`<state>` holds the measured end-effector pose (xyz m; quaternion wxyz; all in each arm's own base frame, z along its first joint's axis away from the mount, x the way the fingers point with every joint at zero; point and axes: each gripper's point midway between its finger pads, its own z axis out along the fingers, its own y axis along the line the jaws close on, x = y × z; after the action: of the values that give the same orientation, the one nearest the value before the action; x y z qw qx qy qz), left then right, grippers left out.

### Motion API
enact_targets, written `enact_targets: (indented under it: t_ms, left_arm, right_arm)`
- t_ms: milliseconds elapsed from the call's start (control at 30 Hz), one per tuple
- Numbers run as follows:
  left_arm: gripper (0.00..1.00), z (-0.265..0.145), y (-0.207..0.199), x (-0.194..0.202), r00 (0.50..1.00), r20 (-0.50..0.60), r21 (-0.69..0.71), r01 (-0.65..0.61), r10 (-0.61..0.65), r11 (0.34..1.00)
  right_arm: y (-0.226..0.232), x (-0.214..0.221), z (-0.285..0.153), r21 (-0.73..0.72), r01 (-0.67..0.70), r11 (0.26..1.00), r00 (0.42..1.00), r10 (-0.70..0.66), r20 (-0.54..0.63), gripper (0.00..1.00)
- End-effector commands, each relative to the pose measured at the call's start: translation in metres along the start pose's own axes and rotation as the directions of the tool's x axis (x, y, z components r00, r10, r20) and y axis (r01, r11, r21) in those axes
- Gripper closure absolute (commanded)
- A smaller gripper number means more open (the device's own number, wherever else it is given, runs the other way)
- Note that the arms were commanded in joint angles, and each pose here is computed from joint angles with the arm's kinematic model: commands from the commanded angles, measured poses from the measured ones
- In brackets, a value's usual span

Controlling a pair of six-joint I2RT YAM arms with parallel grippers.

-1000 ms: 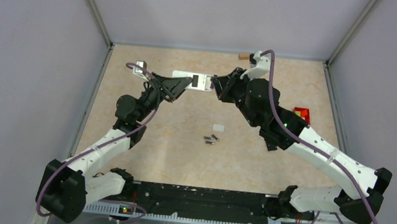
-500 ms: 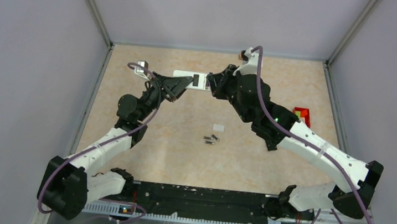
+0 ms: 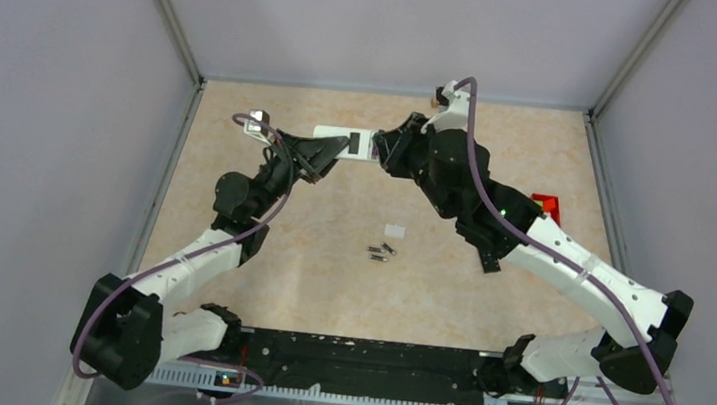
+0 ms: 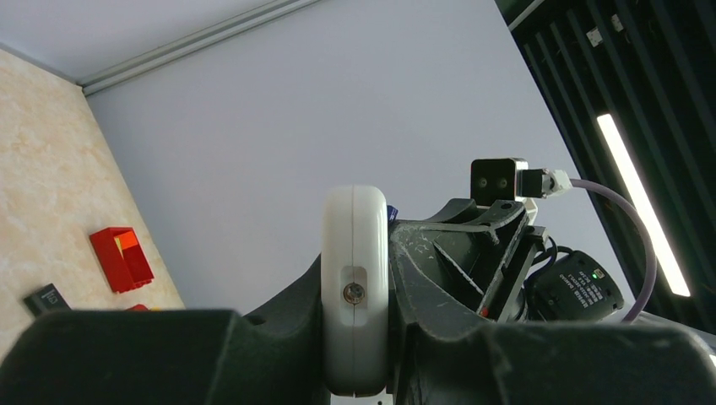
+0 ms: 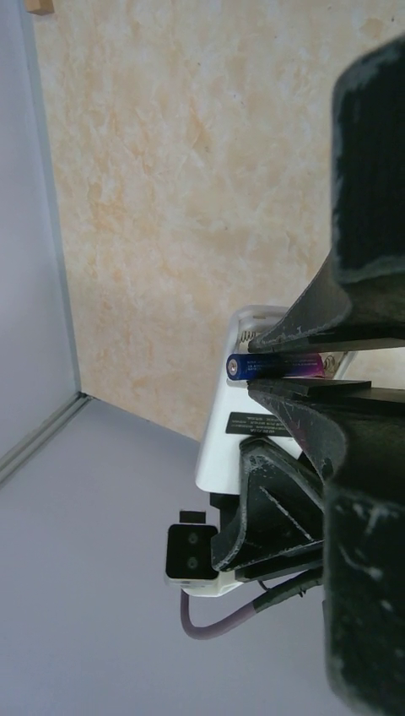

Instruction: Load the batteries into the remote control

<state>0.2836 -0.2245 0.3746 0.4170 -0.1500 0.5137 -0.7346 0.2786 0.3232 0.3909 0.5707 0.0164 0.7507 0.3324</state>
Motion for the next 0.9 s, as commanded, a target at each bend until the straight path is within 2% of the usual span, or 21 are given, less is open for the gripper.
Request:
enact_targets:
  t_ms: [0,200,433,767,867]
  left_arm:
    - [1.00,0.000,-0.029,-0.003,1.000,0.017,0.121,-0.009,0.007,0.993]
    - [1.00,-0.001,-0.030,-0.003,1.000,0.019,0.122,-0.016,0.014,0.992]
    - [1.00,0.000,-0.029,-0.003,1.000,0.020,0.116,-0.019,0.017,0.993]
    - [1.00,0.000,-0.029,-0.004,0.999,0.025,0.115,-0.027,0.024,0.993]
    - [1.00,0.000,-0.029,-0.006,0.999,0.035,0.116,-0.040,0.036,0.993]
  right_arm:
    - [0.011,-0.009,-0.001,-0.019,-0.009,1.000,1.000,0.009,-0.003,0.83]
    - [0.013,-0.007,0.000,-0.024,0.000,1.000,1.000,-0.001,-0.017,0.81]
    - [0.014,-0.013,-0.002,-0.020,0.003,1.000,1.000,-0.003,-0.014,0.62]
    - [0.016,-0.027,-0.011,-0.026,-0.014,1.000,1.000,0.015,0.015,0.58]
    - [0.024,-0.034,-0.017,-0.073,-0.037,0.997,0.999,0.039,0.025,0.52]
